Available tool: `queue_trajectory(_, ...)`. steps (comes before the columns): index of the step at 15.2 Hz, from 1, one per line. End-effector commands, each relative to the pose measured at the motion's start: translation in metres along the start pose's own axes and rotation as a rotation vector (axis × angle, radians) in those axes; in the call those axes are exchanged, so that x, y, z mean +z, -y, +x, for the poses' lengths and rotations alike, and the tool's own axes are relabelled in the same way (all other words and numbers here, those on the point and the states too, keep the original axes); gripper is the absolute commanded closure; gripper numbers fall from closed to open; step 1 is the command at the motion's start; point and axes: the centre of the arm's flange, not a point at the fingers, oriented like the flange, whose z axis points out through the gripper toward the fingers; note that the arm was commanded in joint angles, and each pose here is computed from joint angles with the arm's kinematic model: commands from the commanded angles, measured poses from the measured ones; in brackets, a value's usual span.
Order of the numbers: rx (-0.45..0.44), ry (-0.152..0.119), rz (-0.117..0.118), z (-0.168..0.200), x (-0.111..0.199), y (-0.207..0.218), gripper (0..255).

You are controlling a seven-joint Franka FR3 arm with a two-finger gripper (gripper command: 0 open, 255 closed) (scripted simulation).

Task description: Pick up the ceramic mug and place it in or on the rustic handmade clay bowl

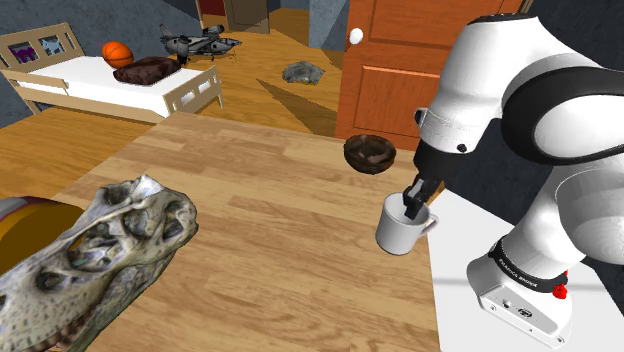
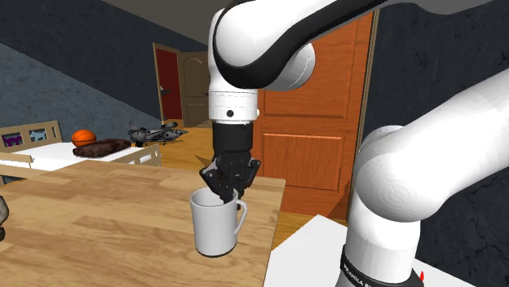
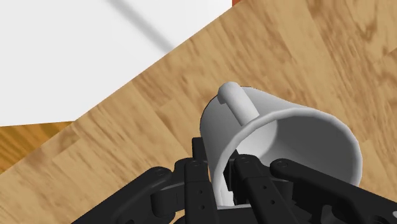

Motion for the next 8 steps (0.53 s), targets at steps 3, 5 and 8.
queue_trajectory(3,0.0,0.0,0.0,-0.001,-0.021,0.002,255)
queue_trajectory(5,0.0,0.0,0.0,-0.001,-0.032,0.002,255)
queue_trajectory(8,0.0,0.0,0.0,-0.002,-0.048,0.004,255)
